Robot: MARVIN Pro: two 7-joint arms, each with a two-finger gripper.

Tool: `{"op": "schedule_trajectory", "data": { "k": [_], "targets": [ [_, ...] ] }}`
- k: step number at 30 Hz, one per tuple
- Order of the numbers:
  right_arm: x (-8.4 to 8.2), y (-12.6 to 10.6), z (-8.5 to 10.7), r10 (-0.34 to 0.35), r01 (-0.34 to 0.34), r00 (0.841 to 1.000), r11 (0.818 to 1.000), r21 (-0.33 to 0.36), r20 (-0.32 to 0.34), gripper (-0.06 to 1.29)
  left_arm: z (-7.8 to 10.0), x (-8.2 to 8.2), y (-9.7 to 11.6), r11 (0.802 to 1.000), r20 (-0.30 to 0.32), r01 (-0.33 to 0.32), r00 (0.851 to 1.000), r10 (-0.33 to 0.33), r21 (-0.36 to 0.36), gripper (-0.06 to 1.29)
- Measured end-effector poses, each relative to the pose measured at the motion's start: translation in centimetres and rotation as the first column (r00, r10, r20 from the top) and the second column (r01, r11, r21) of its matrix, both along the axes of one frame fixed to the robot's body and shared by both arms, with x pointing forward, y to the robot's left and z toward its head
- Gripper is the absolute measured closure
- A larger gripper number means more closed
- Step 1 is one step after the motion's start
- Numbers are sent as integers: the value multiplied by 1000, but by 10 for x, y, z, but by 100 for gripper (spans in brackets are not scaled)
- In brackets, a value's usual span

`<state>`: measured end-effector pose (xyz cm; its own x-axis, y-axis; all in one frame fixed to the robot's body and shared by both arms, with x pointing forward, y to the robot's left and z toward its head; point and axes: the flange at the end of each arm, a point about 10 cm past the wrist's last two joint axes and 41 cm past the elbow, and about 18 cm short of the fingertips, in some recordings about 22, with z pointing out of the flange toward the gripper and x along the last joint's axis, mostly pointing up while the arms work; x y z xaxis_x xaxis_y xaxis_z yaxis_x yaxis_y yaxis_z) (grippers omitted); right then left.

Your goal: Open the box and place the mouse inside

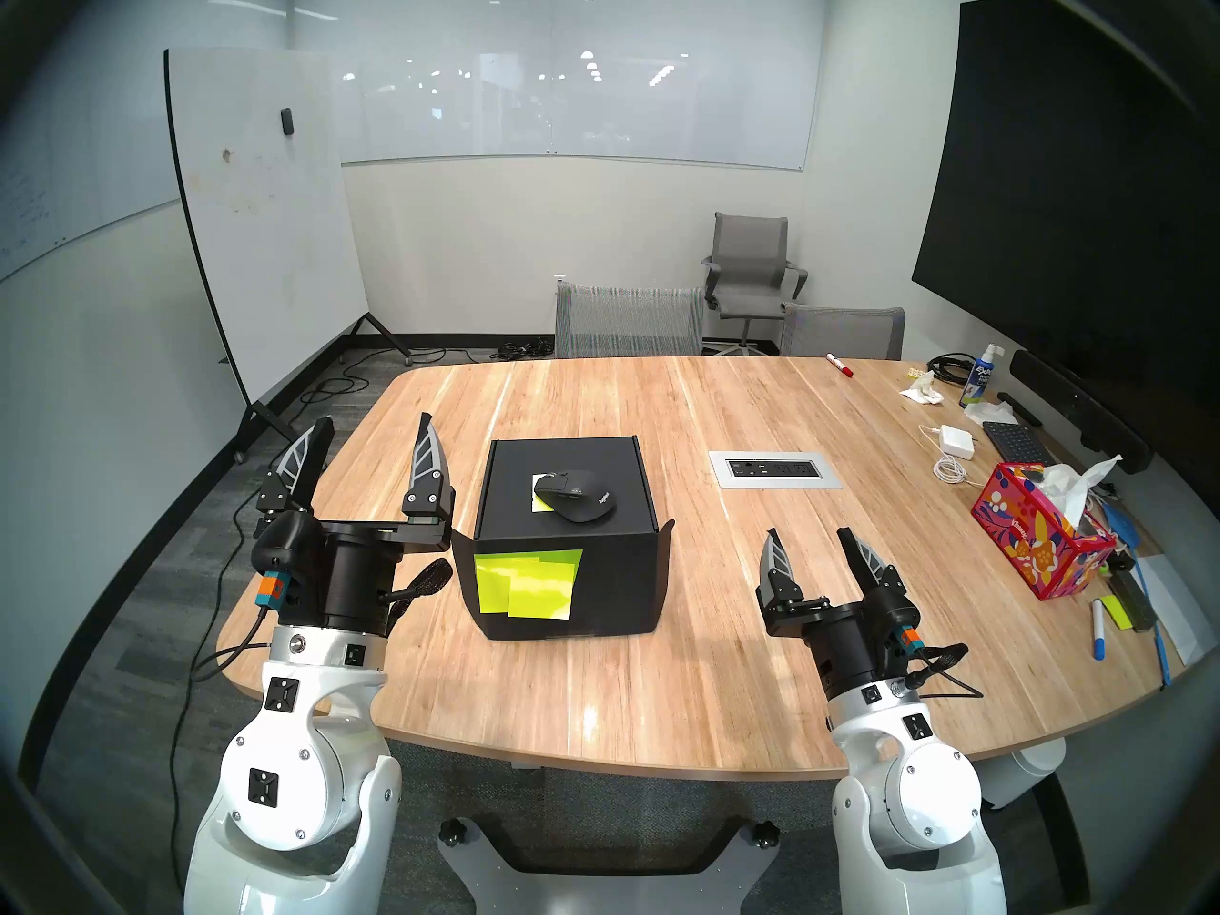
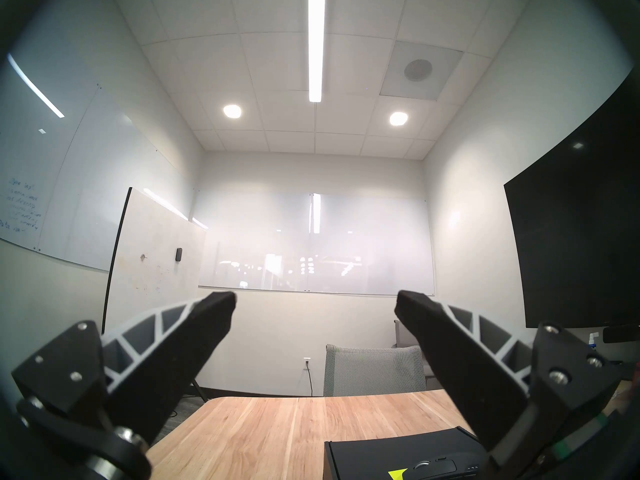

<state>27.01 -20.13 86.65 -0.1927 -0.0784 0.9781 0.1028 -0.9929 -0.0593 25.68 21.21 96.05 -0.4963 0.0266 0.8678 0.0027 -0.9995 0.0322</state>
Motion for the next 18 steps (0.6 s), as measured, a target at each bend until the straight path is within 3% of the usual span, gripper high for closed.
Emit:
{"op": "schedule_trajectory", "data": {
  "k": [18],
  "targets": [
    [0,0,0,0,0,1000,1000,0,-1,0,0,0,0,1000,0,0,1000,0,0,-4]
  ]
}}
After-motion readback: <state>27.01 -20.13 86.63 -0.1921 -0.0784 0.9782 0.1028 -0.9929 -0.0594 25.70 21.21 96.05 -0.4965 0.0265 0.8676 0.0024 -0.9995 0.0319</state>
